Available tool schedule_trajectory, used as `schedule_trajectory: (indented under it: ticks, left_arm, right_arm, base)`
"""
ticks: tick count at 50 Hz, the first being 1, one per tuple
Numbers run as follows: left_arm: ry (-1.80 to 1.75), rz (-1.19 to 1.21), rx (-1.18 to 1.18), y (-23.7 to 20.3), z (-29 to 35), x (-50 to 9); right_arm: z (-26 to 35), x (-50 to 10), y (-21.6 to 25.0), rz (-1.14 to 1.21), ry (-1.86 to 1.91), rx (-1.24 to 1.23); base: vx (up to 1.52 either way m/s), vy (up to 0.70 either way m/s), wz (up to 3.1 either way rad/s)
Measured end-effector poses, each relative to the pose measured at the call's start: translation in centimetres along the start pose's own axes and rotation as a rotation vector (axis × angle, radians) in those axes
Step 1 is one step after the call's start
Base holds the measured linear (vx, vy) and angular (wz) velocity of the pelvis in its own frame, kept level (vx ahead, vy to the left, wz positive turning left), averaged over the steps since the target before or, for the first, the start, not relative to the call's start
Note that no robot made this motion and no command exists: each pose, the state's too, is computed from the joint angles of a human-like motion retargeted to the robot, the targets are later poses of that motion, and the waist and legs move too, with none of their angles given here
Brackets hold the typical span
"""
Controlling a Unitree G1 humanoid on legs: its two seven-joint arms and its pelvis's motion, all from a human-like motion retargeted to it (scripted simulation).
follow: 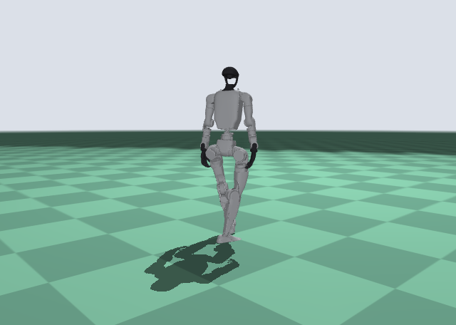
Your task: In place motions
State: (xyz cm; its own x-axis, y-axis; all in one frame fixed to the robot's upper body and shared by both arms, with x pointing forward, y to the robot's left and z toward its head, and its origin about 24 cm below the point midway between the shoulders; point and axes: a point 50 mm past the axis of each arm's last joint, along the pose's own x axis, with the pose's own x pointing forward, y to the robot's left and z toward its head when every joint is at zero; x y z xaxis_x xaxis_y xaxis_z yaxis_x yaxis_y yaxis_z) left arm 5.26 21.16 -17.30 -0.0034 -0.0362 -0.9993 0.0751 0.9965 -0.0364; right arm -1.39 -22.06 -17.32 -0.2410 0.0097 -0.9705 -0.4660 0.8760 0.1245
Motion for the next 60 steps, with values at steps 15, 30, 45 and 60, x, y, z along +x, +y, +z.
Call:
schedule_trajectory:
  ticks: [15,30,45,60]
  left_arm:
    - [0.201,0.023,-0.229,-3.8,-8.4,0.7]
    - [0.162,-0.081,-0.507,-6.6,-7.7,0.9]
    - [-0.165,0.015,0.021,-1.1,4.1,-0.3]
    - [0.009,-0.017,0.153,-4.2,-0.2,0.8]
  right_arm:
    - [4.6,-0.6,-0.2,-0.059,-0.141,0.057]
    - [11.1,-2.6,-0.2,-0.016,-0.415,0.040]
    - [5.2,-0.4,1.0,0.027,-0.214,0.254]
    - [2.7,0.4,2.6,0.031,-0.066,0.068]
  base:
    - [-0.22,-0.10,1.89]
    - [-0.06,0.23,0.40]
    - [-0.05,0.19,1.65]
    - [0.14,-0.01,1.19]
